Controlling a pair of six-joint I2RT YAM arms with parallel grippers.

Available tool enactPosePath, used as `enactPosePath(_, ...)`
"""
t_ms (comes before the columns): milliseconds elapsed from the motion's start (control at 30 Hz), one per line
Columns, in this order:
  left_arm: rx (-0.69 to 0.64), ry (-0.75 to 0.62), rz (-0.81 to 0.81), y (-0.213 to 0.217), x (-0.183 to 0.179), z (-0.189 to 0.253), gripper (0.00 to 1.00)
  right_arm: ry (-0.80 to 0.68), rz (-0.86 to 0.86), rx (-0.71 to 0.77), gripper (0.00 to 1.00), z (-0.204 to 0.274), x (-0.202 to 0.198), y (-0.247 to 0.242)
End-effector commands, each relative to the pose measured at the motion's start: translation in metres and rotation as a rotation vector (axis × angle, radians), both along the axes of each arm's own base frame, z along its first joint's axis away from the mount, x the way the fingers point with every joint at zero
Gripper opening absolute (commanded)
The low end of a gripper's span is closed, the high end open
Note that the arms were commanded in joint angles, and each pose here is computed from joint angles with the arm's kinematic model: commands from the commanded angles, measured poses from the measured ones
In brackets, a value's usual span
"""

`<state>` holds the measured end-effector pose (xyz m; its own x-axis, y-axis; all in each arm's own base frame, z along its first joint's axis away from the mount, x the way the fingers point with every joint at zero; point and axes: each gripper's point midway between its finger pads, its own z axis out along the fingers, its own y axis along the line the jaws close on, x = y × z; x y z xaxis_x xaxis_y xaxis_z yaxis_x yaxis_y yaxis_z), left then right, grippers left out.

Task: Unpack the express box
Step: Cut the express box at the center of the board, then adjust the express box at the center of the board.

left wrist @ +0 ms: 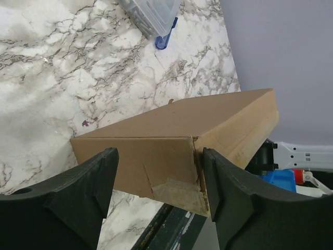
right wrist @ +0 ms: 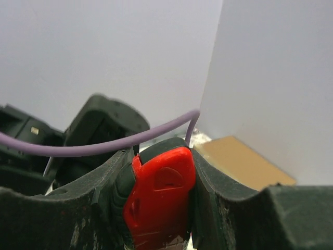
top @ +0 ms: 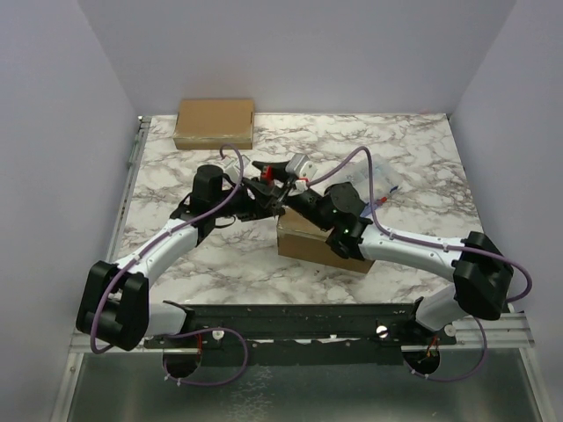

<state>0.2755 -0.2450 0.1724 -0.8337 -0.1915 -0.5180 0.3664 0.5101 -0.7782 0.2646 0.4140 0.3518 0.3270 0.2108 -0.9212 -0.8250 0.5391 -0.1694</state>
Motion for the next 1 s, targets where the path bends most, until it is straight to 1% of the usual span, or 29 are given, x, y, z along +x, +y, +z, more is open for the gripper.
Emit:
enactPosePath(0, 0.181, 0.083, 0.042, 0.022, -0.01, -0.054, 0.7, -0.155, -0.027, 0.117, 0.0, 0.089, -0.011, -0.02)
enactPosePath(133, 0.184, 0.053, 0.047, 0.022, -0.008, -0.044, 0.7, -0.186, -0.076, 0.106, 0.0, 0.105, -0.011, -0.032)
enactPosePath(200, 0.179, 0.03, 0.057, 0.024, -0.004, -0.032, 0.71, -0.162, -0.179, 0.121, 0.0, 0.112, -0.002, -0.054)
enactPosePath(267, 0.16, 0.002, 0.071, 0.024, 0.001, -0.014, 0.75, -0.101, -0.33, 0.138, 0.0, 0.115, 0.011, -0.086)
enactPosePath(333, 0.142, -0.032, 0.083, 0.025, 0.005, 0.006, 0.79, 0.001, -0.549, 0.132, 0.01, 0.107, 0.03, -0.127)
enactPosePath(433, 0.139, -0.091, 0.103, 0.027, 0.013, 0.034, 0.84, 0.156, -0.898, 0.016, 0.01, 0.072, 0.051, -0.191)
enactPosePath(500, 0.155, -0.133, 0.118, 0.029, 0.018, 0.051, 0.85, 0.29, -1.062, -0.059, 0.01, 0.05, 0.051, -0.229)
enactPosePath(533, 0.16, -0.151, 0.123, 0.03, 0.02, 0.057, 0.86, 0.373, -1.1, -0.077, 0.01, 0.041, 0.048, -0.244)
enactPosePath(567, 0.16, -0.162, 0.125, 0.03, 0.022, 0.063, 0.86, 0.473, -1.132, -0.203, 0.01, 0.015, 0.039, -0.263)
enactPosePath(633, 0.147, -0.164, 0.11, 0.027, 0.023, 0.069, 0.86, 0.666, -1.157, -0.22, 0.01, -0.002, 0.017, -0.289)
enactPosePath(733, 0.129, -0.126, 0.067, 0.019, 0.021, 0.063, 0.86, 0.827, -1.15, -0.361, 0.01, -0.027, -0.017, -0.309)
enactPosePath(800, 0.132, -0.096, 0.045, 0.016, 0.018, 0.053, 0.86, 0.944, -1.159, -0.403, 0.01, -0.045, -0.037, -0.317)
enactPosePath(867, 0.135, -0.07, 0.043, 0.017, 0.014, 0.044, 0.86, 0.999, -1.057, -0.426, 0.01, -0.062, -0.045, -0.303)
enactPosePath(933, 0.13, -0.056, 0.052, 0.018, 0.011, 0.043, 0.84, 1.007, -0.886, -0.432, 0.01, -0.077, -0.045, -0.276)
enactPosePath(967, 0.128, -0.052, 0.068, 0.02, 0.009, 0.043, 0.84, 1.016, -0.845, -0.434, 0.01, -0.084, -0.043, -0.269)
